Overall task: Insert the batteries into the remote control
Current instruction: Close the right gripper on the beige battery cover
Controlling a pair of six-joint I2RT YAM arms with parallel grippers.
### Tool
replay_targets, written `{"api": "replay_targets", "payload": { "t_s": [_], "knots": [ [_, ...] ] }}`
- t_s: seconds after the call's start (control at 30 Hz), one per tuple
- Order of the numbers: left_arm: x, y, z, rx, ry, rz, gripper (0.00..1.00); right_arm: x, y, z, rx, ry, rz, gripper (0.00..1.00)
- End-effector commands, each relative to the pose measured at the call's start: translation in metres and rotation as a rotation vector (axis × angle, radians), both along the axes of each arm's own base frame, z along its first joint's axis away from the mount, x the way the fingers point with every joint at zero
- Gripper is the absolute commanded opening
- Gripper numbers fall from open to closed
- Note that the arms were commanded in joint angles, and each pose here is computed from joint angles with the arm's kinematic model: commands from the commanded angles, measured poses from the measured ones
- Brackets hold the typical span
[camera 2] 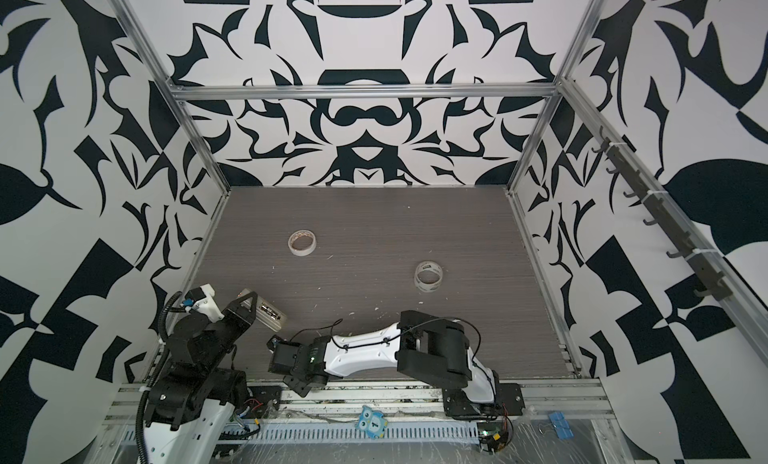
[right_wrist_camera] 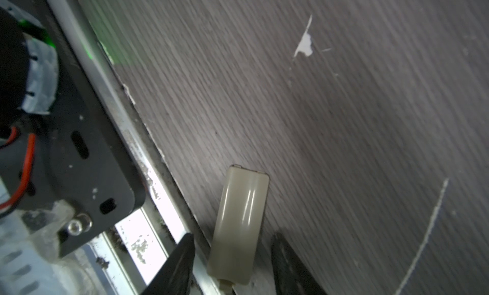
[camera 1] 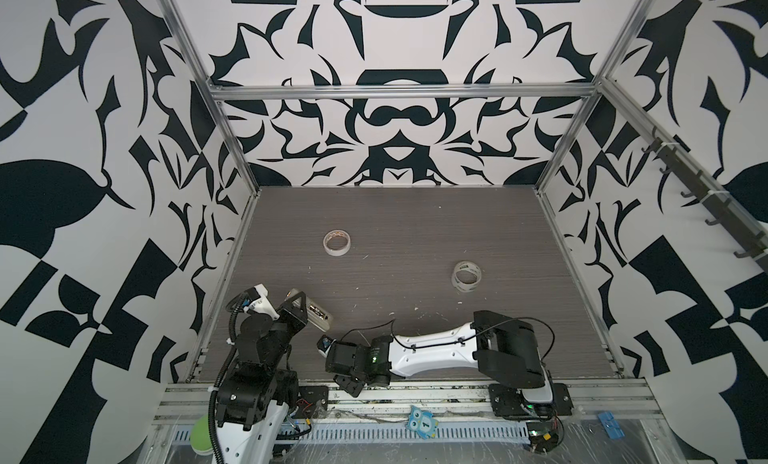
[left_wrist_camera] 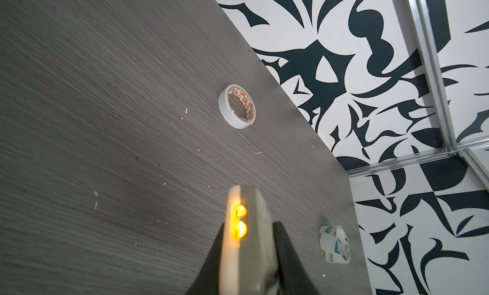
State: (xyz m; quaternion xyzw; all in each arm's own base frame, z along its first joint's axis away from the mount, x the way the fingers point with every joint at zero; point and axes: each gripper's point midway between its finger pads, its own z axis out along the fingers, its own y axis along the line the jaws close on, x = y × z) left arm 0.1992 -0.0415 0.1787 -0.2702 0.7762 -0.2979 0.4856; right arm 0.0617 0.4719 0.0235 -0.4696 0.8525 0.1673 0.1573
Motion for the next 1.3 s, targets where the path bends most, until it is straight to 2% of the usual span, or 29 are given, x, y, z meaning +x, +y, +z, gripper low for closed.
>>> {"api": "replay_targets", "payload": {
  "t_s": [0.0,0.73,1.27],
  "knots": [
    [-0.002,0.001,0.004,-0.009,-0.012,0.005,0.00,-0.001,0.006,0.013,0.020,-0.011,0.008,0.48],
    [-0.002,0.000,0.002,-0.016,-0.012,0.006,0.00,0.003,-0.001,0.009,-0.007,-0.036,0.001,0.34],
    [-0.002,-0.001,0.003,-0.016,-0.012,-0.006,0.00,0.009,-0.006,0.020,0.018,-0.080,-0.002,0.21]
  ]
}}
